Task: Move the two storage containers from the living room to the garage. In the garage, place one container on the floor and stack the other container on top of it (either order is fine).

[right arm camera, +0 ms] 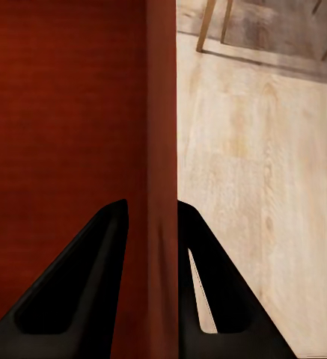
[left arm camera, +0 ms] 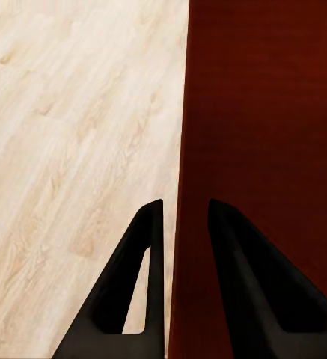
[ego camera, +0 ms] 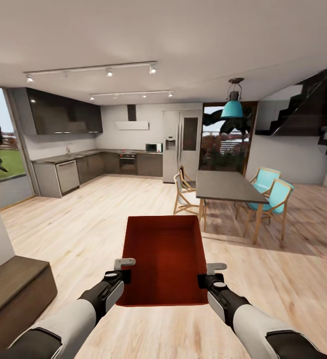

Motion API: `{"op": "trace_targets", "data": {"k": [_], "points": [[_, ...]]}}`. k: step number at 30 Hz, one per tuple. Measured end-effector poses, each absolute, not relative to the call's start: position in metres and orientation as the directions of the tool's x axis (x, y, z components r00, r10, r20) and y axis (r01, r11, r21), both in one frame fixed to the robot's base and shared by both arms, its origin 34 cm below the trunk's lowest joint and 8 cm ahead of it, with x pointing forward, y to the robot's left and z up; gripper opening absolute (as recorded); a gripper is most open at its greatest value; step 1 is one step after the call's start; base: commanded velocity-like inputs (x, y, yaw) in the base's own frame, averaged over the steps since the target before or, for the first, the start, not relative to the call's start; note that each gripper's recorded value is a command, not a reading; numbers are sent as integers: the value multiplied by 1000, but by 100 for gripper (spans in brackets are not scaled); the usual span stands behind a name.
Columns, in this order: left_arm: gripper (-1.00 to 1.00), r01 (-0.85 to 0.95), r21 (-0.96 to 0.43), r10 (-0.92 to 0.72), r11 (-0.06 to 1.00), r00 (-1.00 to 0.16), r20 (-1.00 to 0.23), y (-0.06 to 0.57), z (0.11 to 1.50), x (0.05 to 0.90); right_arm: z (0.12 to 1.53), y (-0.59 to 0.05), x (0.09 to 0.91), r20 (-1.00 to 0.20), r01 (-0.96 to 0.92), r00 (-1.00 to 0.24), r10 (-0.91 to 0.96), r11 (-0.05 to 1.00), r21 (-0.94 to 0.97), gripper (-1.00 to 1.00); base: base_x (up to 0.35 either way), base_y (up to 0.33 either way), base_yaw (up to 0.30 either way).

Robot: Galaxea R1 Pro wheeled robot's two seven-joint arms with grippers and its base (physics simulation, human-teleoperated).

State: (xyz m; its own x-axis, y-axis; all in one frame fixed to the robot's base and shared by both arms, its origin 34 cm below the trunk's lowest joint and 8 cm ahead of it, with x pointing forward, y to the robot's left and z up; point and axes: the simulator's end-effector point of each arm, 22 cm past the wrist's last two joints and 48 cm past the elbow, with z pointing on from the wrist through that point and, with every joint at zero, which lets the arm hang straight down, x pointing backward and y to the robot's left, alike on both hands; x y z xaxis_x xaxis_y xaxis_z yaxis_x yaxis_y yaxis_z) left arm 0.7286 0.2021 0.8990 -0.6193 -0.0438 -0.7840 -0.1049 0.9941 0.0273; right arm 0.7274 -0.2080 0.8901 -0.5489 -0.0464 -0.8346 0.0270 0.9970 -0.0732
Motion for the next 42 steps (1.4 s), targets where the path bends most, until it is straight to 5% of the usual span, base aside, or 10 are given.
{"op": "trace_targets", "data": {"k": [42], "points": [[-100, -105, 28, -43, 994, -619, -784, 202, 899, 729, 890, -208, 727, -835, 27, -549, -46, 997, -73, -100, 0, 0, -294]]}}
